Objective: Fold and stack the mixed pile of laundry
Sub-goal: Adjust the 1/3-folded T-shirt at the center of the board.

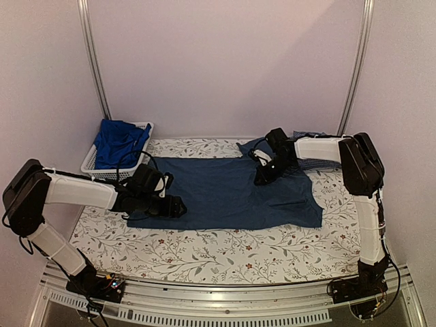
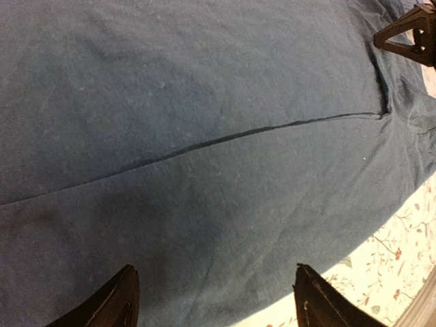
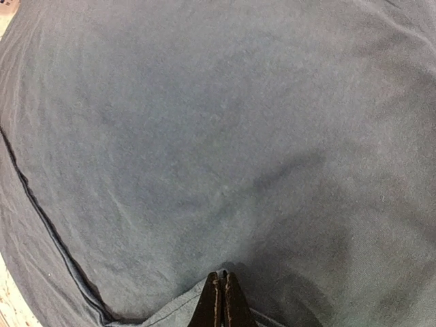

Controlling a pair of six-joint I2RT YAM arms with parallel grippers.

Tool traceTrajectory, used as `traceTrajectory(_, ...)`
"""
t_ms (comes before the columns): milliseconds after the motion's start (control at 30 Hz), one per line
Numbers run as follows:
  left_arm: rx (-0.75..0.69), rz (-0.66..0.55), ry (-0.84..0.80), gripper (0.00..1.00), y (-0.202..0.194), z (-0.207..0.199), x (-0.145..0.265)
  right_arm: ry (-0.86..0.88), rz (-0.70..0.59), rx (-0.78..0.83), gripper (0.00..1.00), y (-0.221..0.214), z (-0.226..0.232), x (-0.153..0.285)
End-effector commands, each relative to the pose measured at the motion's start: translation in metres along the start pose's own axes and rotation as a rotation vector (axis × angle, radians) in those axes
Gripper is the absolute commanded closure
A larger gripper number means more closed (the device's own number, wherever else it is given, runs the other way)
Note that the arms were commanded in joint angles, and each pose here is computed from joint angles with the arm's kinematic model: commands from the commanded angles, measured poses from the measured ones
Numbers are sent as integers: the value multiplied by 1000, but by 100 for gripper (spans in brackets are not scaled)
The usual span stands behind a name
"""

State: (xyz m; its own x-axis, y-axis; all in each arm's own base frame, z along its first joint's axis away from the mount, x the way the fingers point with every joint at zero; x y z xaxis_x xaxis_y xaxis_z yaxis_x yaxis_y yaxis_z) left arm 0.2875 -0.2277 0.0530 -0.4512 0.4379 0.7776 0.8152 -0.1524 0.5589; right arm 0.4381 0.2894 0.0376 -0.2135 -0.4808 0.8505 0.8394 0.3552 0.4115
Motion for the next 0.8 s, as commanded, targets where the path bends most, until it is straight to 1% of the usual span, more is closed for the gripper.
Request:
traceTrajectory(0, 0, -24, -9, 22, 9, 2, -2, 46, -31, 51, 100, 17, 25, 5)
traceTrajectory(167, 2, -19, -9, 23, 9, 2, -3, 48, -9, 72, 100, 19, 30, -7)
traceTrajectory(200, 2, -19, -8, 22, 8, 2, -3, 46, 3, 72, 99, 16, 29, -10)
traceTrajectory(233, 2, -19, -7, 22, 9, 3, -2, 46, 10, 74, 95, 14, 29, -12)
traceTrajectory(300, 2, -17, -5, 23, 8, 4, -3, 37, 27, 69, 80, 9, 27, -14)
traceTrajectory(333, 0, -16, -6, 22, 8, 3, -3, 31, 29, 67, 71, 6, 25, -14)
traceTrajectory(367, 1, -17, -6, 22, 8, 3, -3, 25, 27, 63, 64, 4, 25, -11)
traceTrajectory(400, 0, -16, -7, 22, 8, 3, -3, 20, 19, 57, 60, 3, 24, -7)
traceTrajectory(467, 2, -17, -11, 22, 9, 2, -3, 27, -13, 31, 59, 6, 21, 6)
traceTrajectory(600, 0, -18, -15, 22, 11, 2, -4, 22, -121, -35, 58, 21, 8, 51)
traceTrajectory(667, -1, -19, -16, 22, 11, 1, -4, -15, -155, -71, 59, 23, -9, 66)
traceTrajectory(767, 0, -17, -16, 23, 10, 1, -4, -72, -168, -120, 58, 19, -33, 76)
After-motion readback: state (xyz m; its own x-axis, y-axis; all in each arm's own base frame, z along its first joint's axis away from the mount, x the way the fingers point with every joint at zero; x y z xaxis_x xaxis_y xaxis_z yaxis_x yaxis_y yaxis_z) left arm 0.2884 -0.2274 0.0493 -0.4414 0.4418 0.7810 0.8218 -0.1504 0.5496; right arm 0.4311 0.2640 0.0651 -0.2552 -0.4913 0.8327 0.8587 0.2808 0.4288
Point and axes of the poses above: each gripper's point midway between its finger pads, its own x axis back along the fingers, its own z axis along the line the jaws close on, y = z × x, the point moved 1 cm from there along x, back along the fingers, and after that the axes turned 8 degrees about -x, right-handed, at the moved point
